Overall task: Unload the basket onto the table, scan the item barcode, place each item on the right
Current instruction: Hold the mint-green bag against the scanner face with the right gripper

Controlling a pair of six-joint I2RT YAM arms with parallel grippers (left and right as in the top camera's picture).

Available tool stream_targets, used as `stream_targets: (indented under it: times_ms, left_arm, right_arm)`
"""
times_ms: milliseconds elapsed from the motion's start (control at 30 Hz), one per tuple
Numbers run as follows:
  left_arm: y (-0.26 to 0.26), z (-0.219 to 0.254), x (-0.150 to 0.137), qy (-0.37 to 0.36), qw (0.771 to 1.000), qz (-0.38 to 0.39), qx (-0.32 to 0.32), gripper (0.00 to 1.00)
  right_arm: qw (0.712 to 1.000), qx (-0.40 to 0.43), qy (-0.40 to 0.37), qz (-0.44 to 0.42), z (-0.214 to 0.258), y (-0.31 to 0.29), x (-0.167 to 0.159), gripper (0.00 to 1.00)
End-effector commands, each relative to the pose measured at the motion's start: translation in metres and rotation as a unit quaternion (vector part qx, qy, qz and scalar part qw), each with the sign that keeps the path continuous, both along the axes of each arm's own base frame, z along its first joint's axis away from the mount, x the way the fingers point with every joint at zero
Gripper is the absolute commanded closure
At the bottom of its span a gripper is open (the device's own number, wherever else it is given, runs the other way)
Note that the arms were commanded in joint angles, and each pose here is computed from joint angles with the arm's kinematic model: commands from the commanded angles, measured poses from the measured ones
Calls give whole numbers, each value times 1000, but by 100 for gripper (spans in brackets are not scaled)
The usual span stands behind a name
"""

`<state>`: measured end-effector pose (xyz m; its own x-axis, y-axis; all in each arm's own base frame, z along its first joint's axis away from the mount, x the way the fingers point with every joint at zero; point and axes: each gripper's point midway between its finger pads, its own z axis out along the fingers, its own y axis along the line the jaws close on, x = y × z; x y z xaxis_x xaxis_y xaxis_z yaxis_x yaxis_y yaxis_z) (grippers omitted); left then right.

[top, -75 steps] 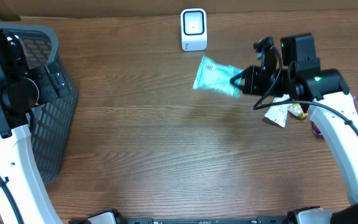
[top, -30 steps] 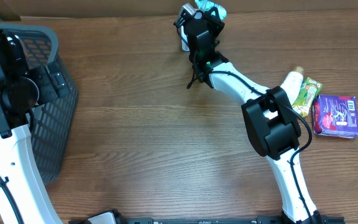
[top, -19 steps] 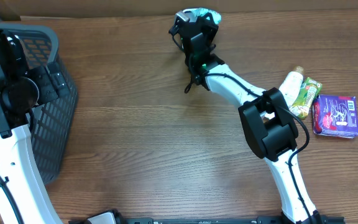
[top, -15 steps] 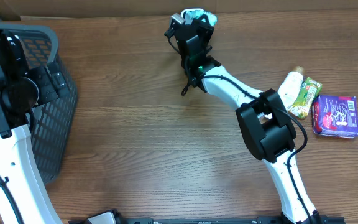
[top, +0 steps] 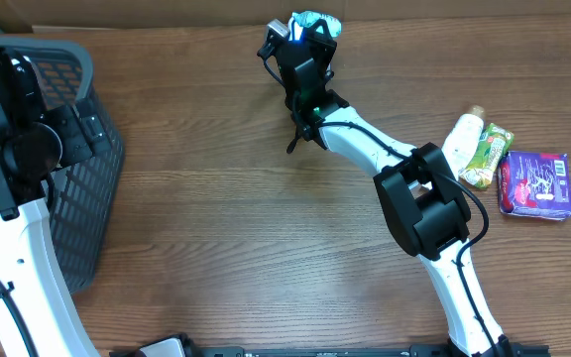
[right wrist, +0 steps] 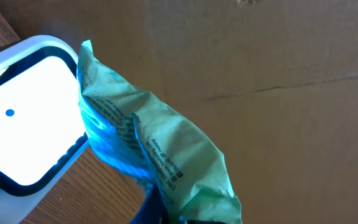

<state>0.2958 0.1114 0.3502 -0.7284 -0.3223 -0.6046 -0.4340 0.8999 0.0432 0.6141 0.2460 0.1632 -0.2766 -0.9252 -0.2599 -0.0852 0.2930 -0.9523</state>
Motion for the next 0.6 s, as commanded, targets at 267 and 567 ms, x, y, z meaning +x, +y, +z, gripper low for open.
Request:
stream_targets:
  times_ms: [267, 567]
  left_arm:
    - [0, 5, 1, -10, 1000, 4, -2, 0]
    - [0, 5, 1, -10, 1000, 4, -2, 1]
  right_arm:
    - [997, 32, -57, -33, 64, -1, -14, 96]
    - [972, 218, -78, -47, 161, 0, -78, 96]
